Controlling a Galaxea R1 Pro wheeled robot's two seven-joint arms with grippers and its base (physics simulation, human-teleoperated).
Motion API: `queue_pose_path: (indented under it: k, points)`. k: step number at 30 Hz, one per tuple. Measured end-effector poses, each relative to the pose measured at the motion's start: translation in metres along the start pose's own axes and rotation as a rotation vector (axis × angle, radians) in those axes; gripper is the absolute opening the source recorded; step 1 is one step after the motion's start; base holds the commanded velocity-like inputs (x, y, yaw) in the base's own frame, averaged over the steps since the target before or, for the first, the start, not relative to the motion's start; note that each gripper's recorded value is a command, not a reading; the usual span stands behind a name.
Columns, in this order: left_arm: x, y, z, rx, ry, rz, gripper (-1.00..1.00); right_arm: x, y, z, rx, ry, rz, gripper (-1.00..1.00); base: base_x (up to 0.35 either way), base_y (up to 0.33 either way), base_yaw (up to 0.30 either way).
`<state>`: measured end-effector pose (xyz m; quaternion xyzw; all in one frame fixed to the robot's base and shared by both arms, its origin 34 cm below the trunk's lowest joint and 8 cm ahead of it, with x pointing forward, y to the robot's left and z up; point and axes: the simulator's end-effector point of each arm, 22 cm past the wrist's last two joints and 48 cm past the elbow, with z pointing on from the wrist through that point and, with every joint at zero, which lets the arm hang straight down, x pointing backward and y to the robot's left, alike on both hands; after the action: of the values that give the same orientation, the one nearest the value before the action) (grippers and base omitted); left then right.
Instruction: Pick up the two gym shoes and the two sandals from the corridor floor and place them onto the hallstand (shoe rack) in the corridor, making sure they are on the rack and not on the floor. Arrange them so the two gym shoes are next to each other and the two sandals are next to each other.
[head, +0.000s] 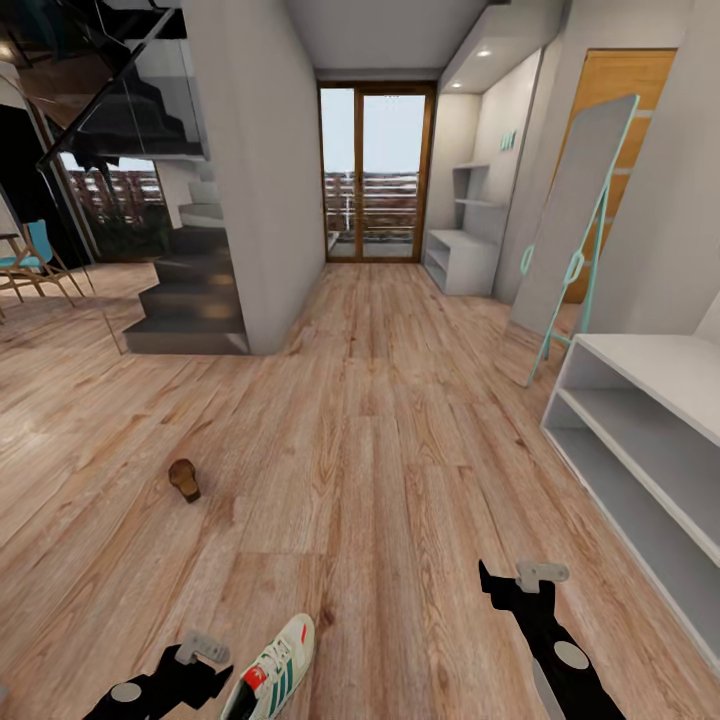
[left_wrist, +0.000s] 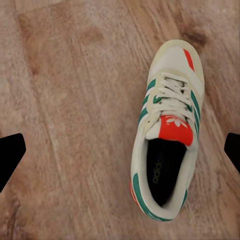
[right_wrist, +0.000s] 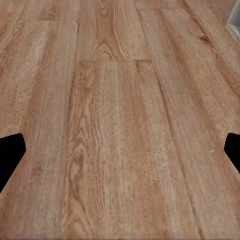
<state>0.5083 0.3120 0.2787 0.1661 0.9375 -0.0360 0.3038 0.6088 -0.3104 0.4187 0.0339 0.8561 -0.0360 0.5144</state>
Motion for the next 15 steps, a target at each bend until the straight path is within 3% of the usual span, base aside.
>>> queue_pose_path:
  k: [15]
  points:
    - [0.036, -0.009, 0.026, 0.012, 0.021, 0.007, 1.00, 0.041, -0.001, 0.010, 0.002, 0.013, -0.001, 1.00, 0.000, 0.000, 0.000]
